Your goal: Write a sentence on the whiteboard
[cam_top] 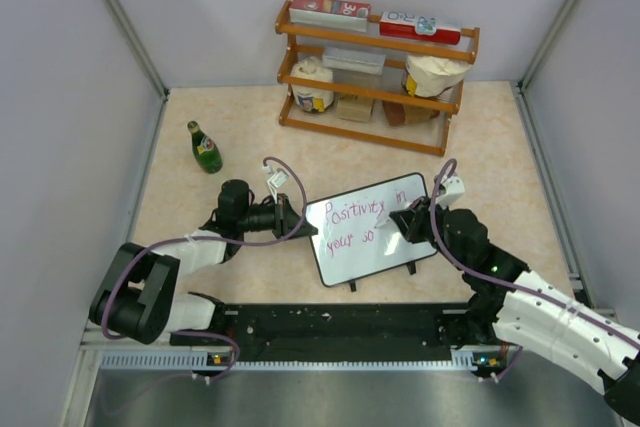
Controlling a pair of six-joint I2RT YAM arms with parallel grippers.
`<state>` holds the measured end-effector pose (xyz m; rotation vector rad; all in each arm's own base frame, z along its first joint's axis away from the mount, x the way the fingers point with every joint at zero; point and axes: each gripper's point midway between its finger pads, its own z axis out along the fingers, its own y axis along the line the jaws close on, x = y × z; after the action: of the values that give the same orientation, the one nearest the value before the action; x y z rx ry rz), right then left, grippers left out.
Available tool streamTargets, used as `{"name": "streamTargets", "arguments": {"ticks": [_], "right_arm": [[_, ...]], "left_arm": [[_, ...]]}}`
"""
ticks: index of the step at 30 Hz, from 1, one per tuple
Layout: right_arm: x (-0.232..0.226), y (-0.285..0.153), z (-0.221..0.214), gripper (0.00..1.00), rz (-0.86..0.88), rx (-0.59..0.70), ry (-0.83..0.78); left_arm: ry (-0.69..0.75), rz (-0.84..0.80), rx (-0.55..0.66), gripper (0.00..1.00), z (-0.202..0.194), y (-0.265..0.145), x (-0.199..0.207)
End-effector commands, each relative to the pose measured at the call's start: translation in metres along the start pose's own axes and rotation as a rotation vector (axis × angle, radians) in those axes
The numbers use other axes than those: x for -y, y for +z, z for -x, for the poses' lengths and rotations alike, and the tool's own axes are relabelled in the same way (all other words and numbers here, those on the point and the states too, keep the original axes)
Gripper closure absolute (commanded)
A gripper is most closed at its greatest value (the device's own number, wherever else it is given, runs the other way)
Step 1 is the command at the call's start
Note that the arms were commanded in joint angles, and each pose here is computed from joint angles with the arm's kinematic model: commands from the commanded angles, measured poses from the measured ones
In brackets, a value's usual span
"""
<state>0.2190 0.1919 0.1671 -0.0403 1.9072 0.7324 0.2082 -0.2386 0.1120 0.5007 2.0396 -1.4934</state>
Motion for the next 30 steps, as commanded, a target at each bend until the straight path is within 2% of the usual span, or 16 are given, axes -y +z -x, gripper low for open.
{"name": "streamTargets", "arguments": {"ticks": [1, 30], "right_arm": [[0.010, 0.000, 0.006, 1.00, -0.047, 0.033, -0.006], [0.027, -0.005, -0.032, 1.00, -0.072, -0.074, -0.013]], "left_arm": [[0.060, 0.078, 0.012, 1.00, -0.002, 0.001, -0.019], [0.057, 0.074, 0.009, 1.00, -0.002, 0.002, -0.019]]}}
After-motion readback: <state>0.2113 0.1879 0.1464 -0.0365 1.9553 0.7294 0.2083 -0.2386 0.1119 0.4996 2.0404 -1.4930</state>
